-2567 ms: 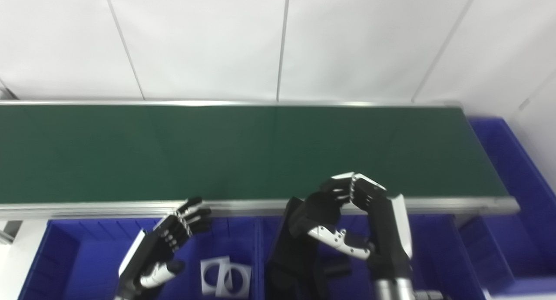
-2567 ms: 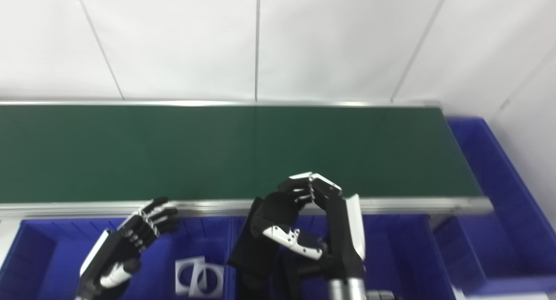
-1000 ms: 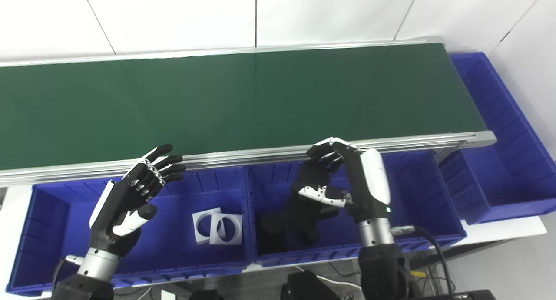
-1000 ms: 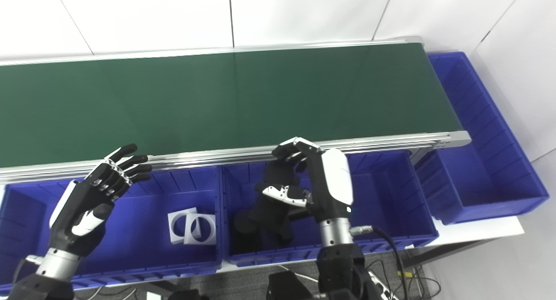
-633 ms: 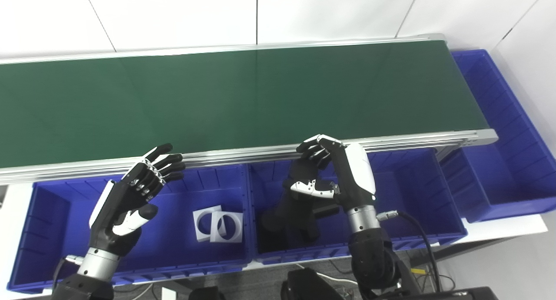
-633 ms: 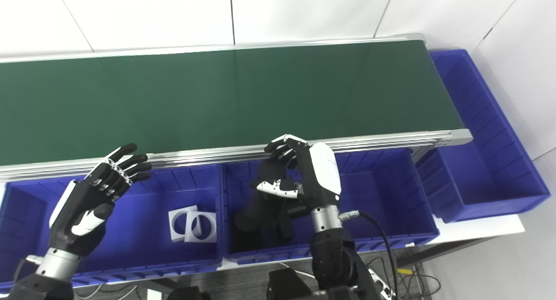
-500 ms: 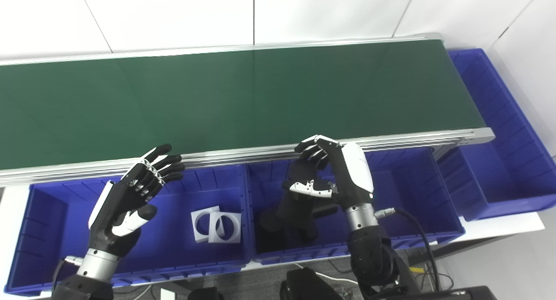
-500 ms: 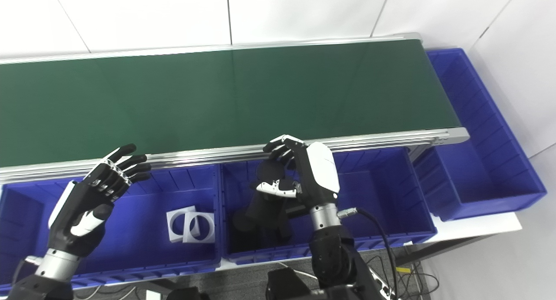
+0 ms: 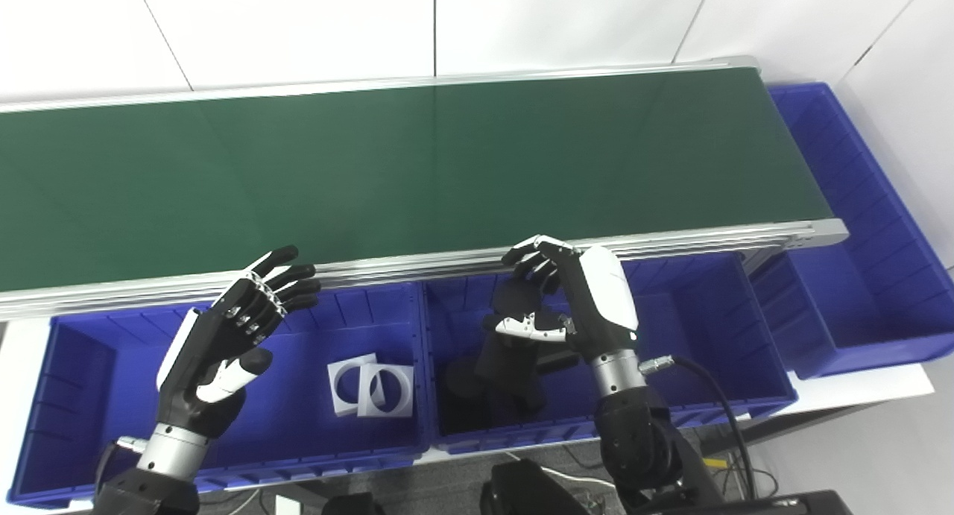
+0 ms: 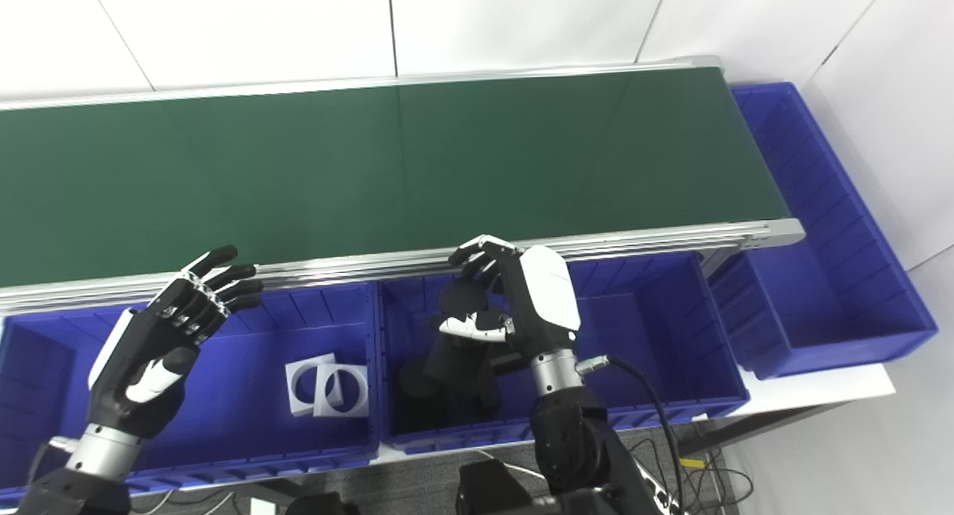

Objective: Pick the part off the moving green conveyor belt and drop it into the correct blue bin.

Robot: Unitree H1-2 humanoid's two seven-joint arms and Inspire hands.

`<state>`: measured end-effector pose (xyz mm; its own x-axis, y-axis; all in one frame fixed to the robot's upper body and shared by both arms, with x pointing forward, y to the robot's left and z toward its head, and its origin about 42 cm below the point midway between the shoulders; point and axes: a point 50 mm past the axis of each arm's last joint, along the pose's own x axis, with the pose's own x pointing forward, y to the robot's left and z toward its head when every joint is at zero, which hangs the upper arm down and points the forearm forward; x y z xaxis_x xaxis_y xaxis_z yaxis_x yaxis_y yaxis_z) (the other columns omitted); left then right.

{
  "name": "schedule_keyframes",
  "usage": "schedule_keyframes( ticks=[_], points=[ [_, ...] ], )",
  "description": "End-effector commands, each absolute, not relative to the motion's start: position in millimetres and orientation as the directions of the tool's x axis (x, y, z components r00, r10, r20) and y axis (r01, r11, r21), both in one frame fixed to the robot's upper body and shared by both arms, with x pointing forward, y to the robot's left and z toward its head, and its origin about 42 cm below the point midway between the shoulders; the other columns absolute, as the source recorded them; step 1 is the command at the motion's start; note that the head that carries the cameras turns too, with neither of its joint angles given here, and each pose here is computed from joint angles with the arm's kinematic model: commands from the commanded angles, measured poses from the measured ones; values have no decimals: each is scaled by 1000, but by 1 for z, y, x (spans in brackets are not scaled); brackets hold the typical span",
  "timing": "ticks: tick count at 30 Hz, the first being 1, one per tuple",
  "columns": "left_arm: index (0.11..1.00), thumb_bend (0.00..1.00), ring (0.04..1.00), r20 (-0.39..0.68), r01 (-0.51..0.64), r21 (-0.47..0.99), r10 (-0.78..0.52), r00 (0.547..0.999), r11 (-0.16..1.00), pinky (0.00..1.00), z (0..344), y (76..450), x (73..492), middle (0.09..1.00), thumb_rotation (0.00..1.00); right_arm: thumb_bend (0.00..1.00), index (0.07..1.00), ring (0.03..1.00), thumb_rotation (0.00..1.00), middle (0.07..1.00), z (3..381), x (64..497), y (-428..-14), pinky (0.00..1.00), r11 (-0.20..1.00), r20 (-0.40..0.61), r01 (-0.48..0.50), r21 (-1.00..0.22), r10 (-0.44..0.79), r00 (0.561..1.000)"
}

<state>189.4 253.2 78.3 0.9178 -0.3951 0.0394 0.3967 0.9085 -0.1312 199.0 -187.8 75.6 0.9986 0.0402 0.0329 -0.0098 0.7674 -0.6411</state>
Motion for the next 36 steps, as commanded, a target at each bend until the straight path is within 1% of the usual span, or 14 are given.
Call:
schedule_keyframes(
  ticks=[1, 3, 4, 5, 6, 8, 12, 18, 22, 29, 31, 32, 34, 36],
  points=[
    [847, 949, 760, 98, 412, -103, -403, 910, 905, 747, 89, 251, 195, 791, 563, 495, 553, 407, 0, 494, 89, 200, -187, 321, 790, 110, 26, -613, 53, 993],
    [849, 946, 762, 101, 414, -107, -405, 909, 904, 748, 88, 250, 195, 794, 564, 512, 530, 447, 2, 478, 92, 196, -187, 370, 759, 90, 8, -651, 67, 994],
    [850, 944, 764, 100, 415, -108, -405, 909, 903, 750, 88, 250, 195, 796, 562, 518, 513, 518, 77, 546, 95, 194, -187, 448, 746, 77, -8, -666, 80, 994],
    [851, 945, 766, 100, 415, -110, -405, 909, 903, 749, 88, 250, 195, 797, 561, 754, 606, 617, 248, 643, 97, 193, -187, 541, 737, 62, -27, -676, 93, 994],
    [851, 943, 767, 100, 415, -110, -405, 909, 903, 749, 88, 250, 195, 797, 560, 847, 661, 672, 323, 700, 98, 191, -187, 595, 730, 49, -44, -682, 105, 993],
    [855, 940, 771, 99, 417, -109, -407, 908, 902, 752, 88, 249, 195, 801, 559, 940, 759, 755, 424, 793, 100, 189, -186, 688, 718, 28, -69, -692, 123, 992],
    [853, 941, 767, 102, 416, -104, -406, 908, 904, 749, 87, 249, 194, 798, 565, 958, 861, 797, 505, 848, 105, 184, -186, 729, 709, 11, -96, -699, 144, 989],
    [856, 930, 766, 104, 416, -101, -406, 908, 904, 746, 85, 249, 194, 798, 567, 994, 883, 794, 529, 847, 106, 183, -186, 735, 720, 17, -96, -688, 149, 989],
    [855, 932, 768, 105, 414, -105, -404, 909, 904, 745, 84, 249, 194, 796, 566, 1000, 892, 795, 603, 850, 106, 183, -186, 736, 728, 22, -97, -678, 152, 988],
    [857, 940, 778, 102, 415, -100, -406, 908, 904, 749, 81, 246, 192, 804, 571, 1000, 863, 765, 624, 824, 107, 178, -176, 684, 796, 62, -80, -600, 146, 987],
    [861, 933, 774, 102, 416, -99, -406, 908, 904, 746, 79, 244, 191, 807, 574, 786, 818, 736, 782, 807, 110, 175, -171, 646, 830, 65, -86, -551, 146, 987],
    [861, 933, 773, 101, 417, -99, -407, 908, 904, 745, 78, 243, 190, 807, 574, 768, 816, 738, 801, 807, 111, 174, -168, 646, 851, 59, -98, -515, 150, 987],
    [863, 930, 774, 99, 419, -101, -410, 907, 902, 748, 76, 241, 189, 809, 572, 668, 814, 747, 943, 809, 113, 170, -161, 658, 892, 31, -128, -433, 157, 987],
    [865, 926, 776, 99, 422, -101, -413, 905, 901, 749, 75, 239, 189, 811, 568, 638, 832, 762, 989, 815, 115, 166, -155, 688, 924, 8, -154, -350, 167, 986]
  ],
)
